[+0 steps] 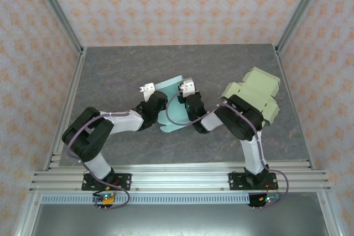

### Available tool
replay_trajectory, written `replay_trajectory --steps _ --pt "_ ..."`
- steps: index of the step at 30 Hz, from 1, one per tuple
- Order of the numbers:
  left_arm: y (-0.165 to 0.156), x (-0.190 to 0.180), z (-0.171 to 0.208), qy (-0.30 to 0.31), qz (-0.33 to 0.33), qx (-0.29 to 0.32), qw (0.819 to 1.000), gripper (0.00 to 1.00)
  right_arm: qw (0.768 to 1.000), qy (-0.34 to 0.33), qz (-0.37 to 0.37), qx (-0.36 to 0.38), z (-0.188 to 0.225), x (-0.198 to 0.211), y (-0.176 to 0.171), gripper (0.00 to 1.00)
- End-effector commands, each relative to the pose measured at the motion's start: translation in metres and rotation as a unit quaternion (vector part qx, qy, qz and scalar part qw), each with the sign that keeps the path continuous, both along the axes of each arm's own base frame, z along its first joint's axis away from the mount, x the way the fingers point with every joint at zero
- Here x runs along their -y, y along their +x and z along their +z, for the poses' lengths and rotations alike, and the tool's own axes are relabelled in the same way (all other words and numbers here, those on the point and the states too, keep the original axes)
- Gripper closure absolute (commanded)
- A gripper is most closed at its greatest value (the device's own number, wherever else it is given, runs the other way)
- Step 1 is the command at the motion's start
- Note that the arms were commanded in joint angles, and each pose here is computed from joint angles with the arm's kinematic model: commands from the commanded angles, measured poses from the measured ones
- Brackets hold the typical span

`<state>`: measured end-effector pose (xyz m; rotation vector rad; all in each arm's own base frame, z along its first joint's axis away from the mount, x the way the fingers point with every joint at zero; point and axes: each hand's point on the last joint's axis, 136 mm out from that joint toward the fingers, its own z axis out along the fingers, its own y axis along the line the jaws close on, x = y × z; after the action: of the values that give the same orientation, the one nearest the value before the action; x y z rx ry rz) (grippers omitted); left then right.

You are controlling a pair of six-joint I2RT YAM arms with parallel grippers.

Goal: Fold the paper box

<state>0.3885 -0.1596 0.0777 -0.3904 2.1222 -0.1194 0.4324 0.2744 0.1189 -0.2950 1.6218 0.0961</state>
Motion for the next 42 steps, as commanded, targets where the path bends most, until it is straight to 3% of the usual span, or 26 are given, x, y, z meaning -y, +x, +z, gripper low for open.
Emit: replay_trajectory --steps 1,10,15,19,26,32,37,42 --pt "0.005 -0.003 0.024 -0.009 0.024 0.025 0.999 1.0 0.997 0.045 0.064 0.018 0.027 0.0 -0.003 0.6" --pt "0.008 -0.001 0.023 -0.009 0.023 0.02 0.999 1.0 0.991 0.05 0.126 0.014 0.033 -0.003 -0.019 0.44" --pt "0.007 -0.001 0.021 -0.008 0.023 0.016 1.0 1.0 0.978 0.054 0.199 0.031 0.047 -0.024 -0.032 0.39" --pt "0.008 -0.003 0.025 0.009 0.02 0.019 1.0 1.0 0.957 0.02 0.287 0.025 0.049 -0.035 -0.053 0.32" --pt "0.017 -0.008 0.03 0.049 -0.024 0.031 0.998 1.0 0.946 -0.073 0.314 -0.004 0.042 0.008 -0.069 0.24" --pt "0.027 0.009 0.042 0.109 -0.117 0.054 0.986 1.0 0.872 -0.148 0.444 -0.142 0.021 0.033 -0.096 0.24" --pt "0.031 0.028 0.044 0.115 -0.185 0.061 0.974 1.0 0.855 -0.148 0.476 -0.144 0.023 0.03 -0.097 0.23" --pt "0.031 0.039 0.045 0.096 -0.209 0.065 0.971 1.0 0.831 -0.148 0.513 -0.158 0.018 0.023 -0.1 0.24"
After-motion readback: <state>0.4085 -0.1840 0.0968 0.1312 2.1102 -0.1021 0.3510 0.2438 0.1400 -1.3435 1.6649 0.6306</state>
